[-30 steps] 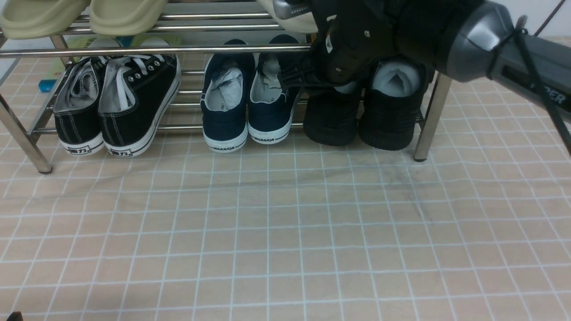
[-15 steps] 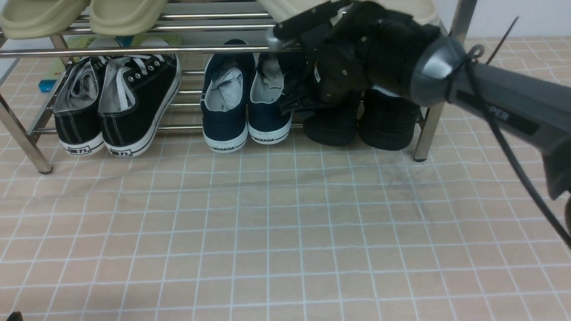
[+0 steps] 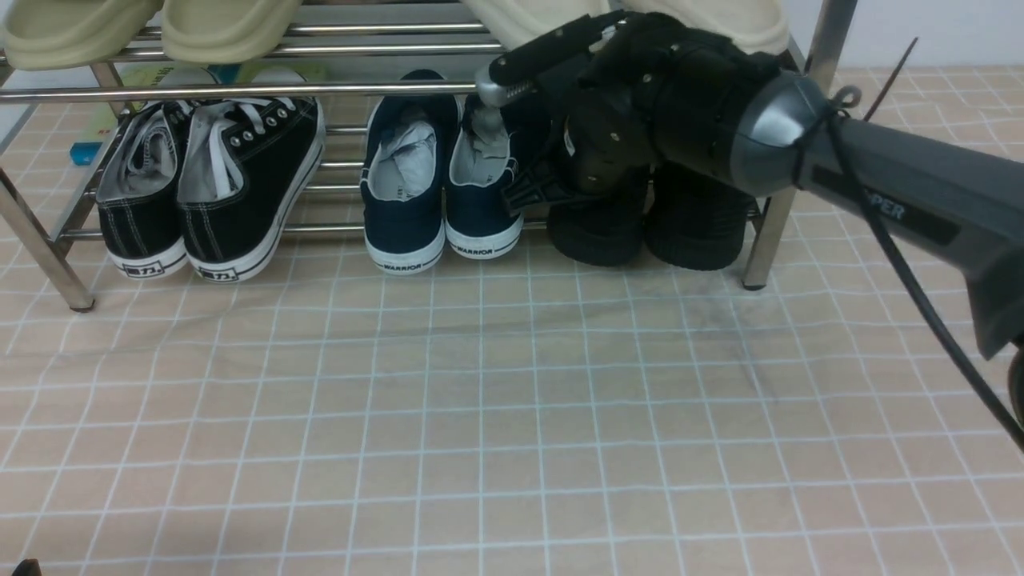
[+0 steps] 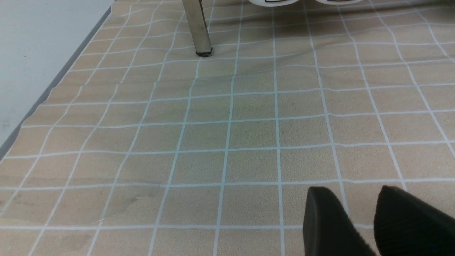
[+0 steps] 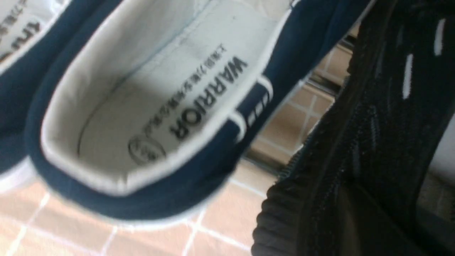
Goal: Take the shoes off the shelf from the light coffee tablecloth by hand.
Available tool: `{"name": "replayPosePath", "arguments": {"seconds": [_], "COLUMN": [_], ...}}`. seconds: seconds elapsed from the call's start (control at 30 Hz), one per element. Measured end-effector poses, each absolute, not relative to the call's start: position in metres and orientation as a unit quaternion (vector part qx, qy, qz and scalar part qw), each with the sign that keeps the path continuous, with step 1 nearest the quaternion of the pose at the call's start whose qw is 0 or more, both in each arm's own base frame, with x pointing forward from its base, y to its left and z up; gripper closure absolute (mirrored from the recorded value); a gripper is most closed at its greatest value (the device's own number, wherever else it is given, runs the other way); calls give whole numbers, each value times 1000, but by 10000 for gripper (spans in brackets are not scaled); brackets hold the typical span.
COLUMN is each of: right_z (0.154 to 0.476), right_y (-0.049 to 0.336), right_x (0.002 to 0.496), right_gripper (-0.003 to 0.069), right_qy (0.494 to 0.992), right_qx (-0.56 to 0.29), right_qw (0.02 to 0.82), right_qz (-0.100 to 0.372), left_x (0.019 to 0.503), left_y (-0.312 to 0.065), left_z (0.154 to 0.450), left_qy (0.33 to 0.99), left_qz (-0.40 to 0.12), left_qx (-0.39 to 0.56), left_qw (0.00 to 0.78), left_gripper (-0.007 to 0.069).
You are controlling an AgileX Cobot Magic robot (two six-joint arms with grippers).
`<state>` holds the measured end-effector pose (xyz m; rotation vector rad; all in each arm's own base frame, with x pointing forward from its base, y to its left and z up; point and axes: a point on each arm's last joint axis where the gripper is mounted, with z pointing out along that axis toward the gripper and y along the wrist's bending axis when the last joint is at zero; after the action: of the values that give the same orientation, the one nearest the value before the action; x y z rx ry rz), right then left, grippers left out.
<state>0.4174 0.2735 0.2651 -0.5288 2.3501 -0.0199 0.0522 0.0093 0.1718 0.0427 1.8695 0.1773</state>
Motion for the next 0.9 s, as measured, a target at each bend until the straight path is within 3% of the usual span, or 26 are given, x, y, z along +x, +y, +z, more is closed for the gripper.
{"name": "replayPosePath", "arguments": {"seconds": [0.13, 0.47, 0.9], "right_z": [286, 359, 431], "right_y": [268, 256, 248], "right_x": [405, 351, 267], "right_gripper": [649, 649, 649], "right_qy": [915, 919, 893], "right_qx": [-217, -236, -314], "right_qw": [339, 306, 301], "right_qz": [0, 78, 113], "left_x": [52, 52, 52], "left_y": [9, 9, 9], "left_z": [172, 172, 172], "left_qy": [803, 803, 803], "left_qz": [76, 76, 76], "left_qx": [18, 18, 18], "left_qw": [590, 590, 590], "left_gripper": [386, 386, 386]}}
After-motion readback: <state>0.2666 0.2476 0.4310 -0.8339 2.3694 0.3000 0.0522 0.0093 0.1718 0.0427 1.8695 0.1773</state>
